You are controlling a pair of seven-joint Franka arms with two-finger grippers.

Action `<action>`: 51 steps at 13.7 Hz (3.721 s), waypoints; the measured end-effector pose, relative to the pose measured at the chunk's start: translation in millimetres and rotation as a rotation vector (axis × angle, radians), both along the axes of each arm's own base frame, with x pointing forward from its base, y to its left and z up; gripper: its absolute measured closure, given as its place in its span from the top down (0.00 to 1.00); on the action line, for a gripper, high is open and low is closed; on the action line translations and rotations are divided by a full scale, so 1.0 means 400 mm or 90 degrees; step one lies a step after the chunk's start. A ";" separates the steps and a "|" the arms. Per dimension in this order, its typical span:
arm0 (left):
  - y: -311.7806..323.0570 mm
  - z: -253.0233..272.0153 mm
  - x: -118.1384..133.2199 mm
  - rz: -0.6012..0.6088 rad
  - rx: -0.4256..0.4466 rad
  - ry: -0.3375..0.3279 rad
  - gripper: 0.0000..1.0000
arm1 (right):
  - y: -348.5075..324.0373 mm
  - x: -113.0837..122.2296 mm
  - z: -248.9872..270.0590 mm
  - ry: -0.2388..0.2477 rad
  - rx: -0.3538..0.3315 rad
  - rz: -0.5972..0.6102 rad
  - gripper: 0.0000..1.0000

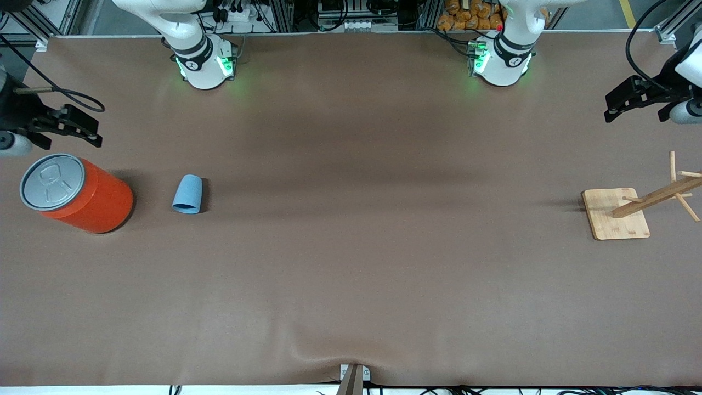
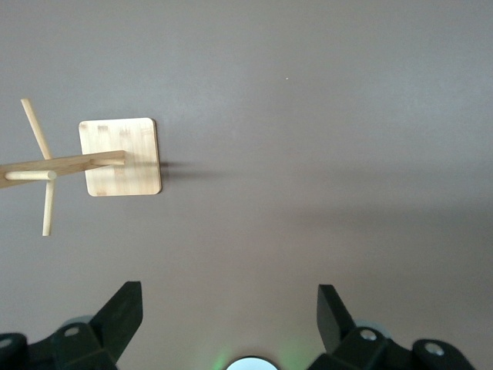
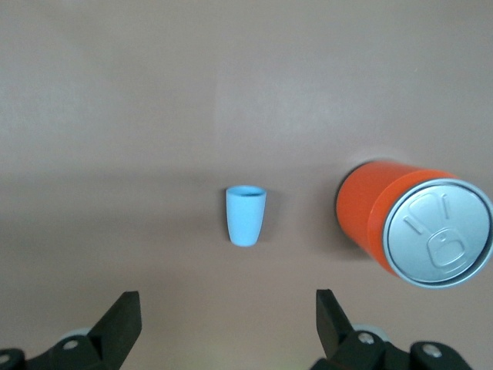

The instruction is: Flip cup

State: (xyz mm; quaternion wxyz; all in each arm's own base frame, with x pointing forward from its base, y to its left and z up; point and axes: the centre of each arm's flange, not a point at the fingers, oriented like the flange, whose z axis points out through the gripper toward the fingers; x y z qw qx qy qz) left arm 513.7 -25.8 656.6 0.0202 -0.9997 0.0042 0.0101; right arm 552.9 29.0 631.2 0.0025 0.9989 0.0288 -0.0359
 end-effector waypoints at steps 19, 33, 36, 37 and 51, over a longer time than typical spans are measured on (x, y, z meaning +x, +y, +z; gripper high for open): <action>0.014 -0.015 0.010 0.006 0.000 0.011 1.00 | -0.039 -0.040 -0.981 0.066 0.016 0.040 1.00; 0.028 -0.014 0.010 0.013 -0.001 0.011 1.00 | -0.006 0.006 -1.021 0.068 0.025 0.064 0.85; 0.026 -0.015 0.011 0.012 -0.004 0.011 1.00 | 0.199 0.076 -0.898 0.067 0.049 0.129 0.85; 0.025 -0.015 0.011 0.012 -0.006 0.011 1.00 | 0.288 0.091 -0.858 0.057 0.058 0.160 0.85; 0.022 -0.037 0.024 0.012 -0.015 0.022 1.00 | 1.401 -0.220 -0.847 -0.055 0.013 0.649 0.83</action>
